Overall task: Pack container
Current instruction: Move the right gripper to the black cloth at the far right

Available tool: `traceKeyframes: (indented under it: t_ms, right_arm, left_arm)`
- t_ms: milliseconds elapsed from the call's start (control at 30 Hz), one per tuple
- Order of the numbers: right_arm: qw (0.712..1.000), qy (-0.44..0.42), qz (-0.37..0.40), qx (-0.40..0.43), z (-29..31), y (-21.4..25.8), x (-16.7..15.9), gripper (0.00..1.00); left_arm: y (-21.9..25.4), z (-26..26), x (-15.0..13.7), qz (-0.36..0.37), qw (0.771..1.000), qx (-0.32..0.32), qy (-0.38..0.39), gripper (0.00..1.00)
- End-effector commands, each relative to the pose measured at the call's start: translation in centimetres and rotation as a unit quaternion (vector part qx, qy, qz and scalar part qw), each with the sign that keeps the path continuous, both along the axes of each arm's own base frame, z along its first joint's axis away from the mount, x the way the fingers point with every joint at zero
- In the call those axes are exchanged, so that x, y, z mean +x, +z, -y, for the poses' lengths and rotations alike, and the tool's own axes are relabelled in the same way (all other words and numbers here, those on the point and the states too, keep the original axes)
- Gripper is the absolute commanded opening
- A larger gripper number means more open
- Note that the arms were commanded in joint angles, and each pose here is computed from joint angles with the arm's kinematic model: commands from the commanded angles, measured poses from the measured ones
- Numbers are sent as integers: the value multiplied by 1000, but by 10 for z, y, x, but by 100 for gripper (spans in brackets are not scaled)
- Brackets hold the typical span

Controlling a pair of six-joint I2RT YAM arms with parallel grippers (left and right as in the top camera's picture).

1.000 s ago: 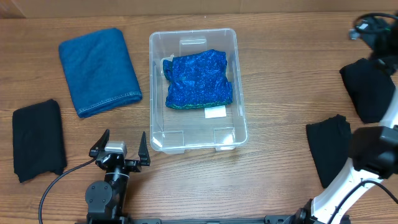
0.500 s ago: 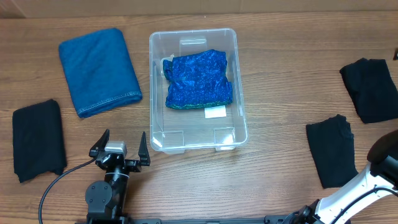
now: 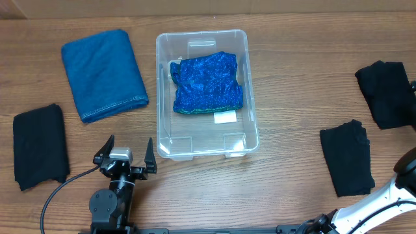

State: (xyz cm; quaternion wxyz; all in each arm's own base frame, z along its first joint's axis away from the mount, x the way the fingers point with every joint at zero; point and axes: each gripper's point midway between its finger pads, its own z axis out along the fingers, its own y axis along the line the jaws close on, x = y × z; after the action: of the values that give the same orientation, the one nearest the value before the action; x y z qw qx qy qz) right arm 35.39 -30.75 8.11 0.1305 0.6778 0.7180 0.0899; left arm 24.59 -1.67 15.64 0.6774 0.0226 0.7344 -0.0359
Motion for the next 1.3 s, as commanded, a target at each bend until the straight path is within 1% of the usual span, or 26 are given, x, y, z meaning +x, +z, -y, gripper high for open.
traceKeyframes:
  t_ms: [0,100,167,300,500,700,1000,1067,1100,1133,1233,1267]
  right_arm:
    - [1000,19,14,14,-12,-9,3,100]
    - [1000,18,19,13,-12,-12,4,100]
    - [1000,-11,1,15,-9,-15,-3,100]
    - [1000,-15,-9,8,-6,-17,-6,100]
    - [999,-7,-31,23,-7,-44,-8,100]
    - [999,-4,-31,34,-7,-65,-3,100]
    - [999,23,-25,42,-16,-95,15,99]
    - [998,29,-30,46,-21,-103,18,95]
    - [998,31,-33,48,-23,-107,18,86]
    - [998,32,-35,49,-23,-108,18,84]
    - [998,31,-36,50,-23,-108,17,63]
    - [998,31,-38,51,-24,-109,16,57]
  left_arm:
    - [0,0,0,3,1000,9,-1,100]
    - [0,0,0,3,1000,9,-1,100]
    - [0,0,0,3,1000,9,-1,100]
    - [0,0,0,3,1000,9,-1,100]
    - [0,0,0,3,1000,9,-1,100]
    - [0,0,0,3,1000,9,-1,100]
    - [0,0,0,3,1000,9,-1,100]
    - [0,0,0,3,1000,9,-1,100]
    - [0,0,0,3,1000,9,-1,100]
    - [0,0,0,3,1000,9,-1,100]
    - [0,0,0,3,1000,9,-1,100]
    - [0,0,0,3,1000,9,-1,100]
